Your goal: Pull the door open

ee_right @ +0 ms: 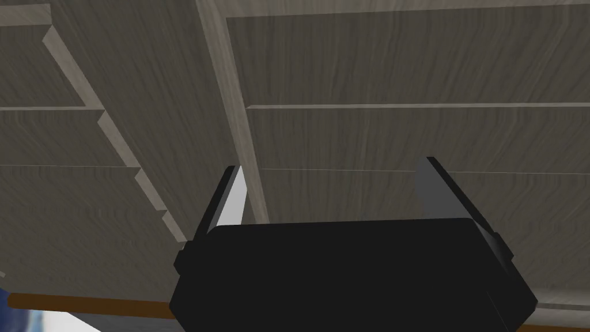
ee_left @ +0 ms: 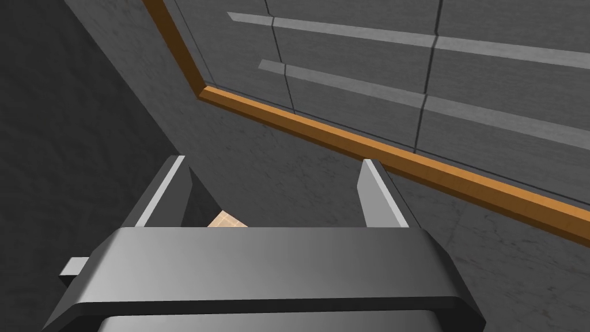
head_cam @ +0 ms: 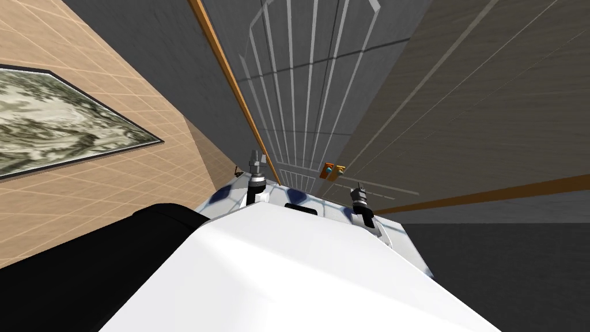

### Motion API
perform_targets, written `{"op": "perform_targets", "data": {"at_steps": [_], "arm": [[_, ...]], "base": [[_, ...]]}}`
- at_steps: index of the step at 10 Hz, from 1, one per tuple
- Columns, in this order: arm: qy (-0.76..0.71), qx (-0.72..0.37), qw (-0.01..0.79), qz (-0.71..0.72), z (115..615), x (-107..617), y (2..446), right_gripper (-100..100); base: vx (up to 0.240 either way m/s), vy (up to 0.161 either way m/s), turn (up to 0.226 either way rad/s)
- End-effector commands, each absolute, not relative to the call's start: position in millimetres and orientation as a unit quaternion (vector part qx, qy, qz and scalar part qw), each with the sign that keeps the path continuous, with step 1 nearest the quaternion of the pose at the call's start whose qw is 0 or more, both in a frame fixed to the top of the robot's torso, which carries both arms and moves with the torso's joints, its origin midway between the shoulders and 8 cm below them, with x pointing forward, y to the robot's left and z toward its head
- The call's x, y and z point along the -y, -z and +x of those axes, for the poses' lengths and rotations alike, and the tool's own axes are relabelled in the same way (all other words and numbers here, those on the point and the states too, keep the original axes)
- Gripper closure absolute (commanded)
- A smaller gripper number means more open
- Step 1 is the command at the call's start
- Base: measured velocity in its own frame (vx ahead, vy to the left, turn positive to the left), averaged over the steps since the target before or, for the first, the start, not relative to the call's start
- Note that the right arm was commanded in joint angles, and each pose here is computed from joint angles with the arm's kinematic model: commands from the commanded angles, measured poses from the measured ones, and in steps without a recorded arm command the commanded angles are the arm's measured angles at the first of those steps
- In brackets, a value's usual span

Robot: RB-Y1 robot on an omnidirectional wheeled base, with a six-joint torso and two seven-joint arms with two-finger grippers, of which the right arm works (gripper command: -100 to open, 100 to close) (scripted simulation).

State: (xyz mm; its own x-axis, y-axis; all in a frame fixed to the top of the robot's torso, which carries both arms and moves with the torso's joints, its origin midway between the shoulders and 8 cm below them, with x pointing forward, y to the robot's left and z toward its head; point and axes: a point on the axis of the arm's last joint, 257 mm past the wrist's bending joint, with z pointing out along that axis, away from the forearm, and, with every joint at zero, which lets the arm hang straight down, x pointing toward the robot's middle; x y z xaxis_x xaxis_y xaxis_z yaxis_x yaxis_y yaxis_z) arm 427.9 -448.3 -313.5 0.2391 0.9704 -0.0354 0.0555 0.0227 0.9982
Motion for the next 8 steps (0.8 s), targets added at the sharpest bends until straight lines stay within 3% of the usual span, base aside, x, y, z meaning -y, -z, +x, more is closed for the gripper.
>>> {"op": "perform_targets", "data": {"at_steps": [1,5,8], "arm": [[-0.419,-0.457,0.549,0.56,427,443,312,-100],[-0.446,-0.459,0.54,0.546,437,415,300,-100],[-0.405,-0.456,0.554,0.567,415,461,314,-100]], "base": [[-0.201,0.078,0.014],[-0.132,0.088,0.086],[0.003,-0.052,-0.147]]}}
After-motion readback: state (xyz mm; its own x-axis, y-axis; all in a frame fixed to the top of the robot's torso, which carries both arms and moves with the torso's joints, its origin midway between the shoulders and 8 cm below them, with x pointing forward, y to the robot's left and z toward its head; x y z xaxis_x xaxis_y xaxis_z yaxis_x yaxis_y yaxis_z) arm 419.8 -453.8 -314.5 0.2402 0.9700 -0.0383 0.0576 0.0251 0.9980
